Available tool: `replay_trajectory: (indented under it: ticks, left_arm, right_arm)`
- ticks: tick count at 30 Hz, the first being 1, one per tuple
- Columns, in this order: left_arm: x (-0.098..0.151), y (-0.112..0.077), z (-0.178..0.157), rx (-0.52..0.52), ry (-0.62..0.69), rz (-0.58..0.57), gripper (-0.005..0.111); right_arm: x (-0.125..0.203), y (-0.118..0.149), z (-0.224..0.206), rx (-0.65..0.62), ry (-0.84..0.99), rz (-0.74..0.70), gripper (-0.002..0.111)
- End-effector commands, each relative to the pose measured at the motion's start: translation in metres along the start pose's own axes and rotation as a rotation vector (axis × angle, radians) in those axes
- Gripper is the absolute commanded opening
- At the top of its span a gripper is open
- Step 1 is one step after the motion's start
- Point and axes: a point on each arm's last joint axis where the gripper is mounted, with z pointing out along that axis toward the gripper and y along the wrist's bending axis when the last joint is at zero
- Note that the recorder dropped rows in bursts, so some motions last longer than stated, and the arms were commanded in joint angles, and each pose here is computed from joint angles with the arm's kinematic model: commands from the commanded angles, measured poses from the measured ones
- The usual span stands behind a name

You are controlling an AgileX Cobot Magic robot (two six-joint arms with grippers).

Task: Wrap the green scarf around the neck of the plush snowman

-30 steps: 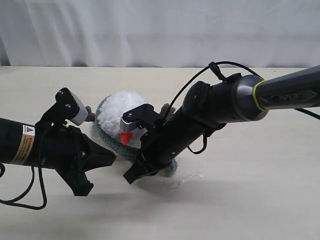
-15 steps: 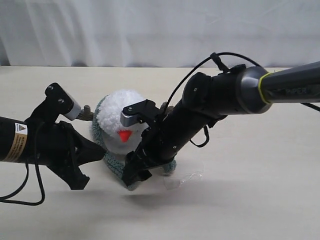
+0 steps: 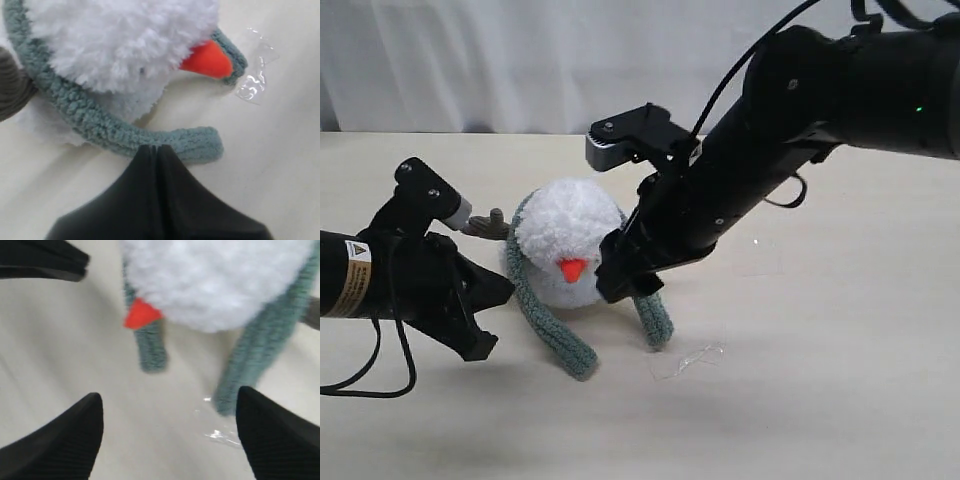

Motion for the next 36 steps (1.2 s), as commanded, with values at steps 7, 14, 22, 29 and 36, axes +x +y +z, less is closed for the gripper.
replay_trajectory:
  ticks: [7,14,22,29,36]
  left_arm:
    - [-0.024,-0.003,-0.058,-0.207,-0.219,0.019,0.000]
    - [-0.035,-0.013,-0.094,-0.263,-0.350,0.063,0.000]
    - [-0.035,-0.011,-0.098,-0.305,-0.353,0.078,0.000]
    - [-0.028,-0.012,-0.095,-0.306,-0.330,0.090,0.000]
    - [-0.020,-0.013,-0.089,-0.293,-0.299,0.080,0.000]
  right_arm:
    - [0.016,-0.029,0.033,0.225,-0.023,0.020,0.070]
    - [0.023,-0.039,0.076,0.225,0.017,0.011,0.070]
    - [0.018,-0.045,0.093,0.244,-0.066,0.013,0.067]
    - [0.026,-0.043,0.095,0.212,0.013,0.055,0.021]
    - [0.020,-0.033,0.082,0.145,-0.033,0.125,0.004]
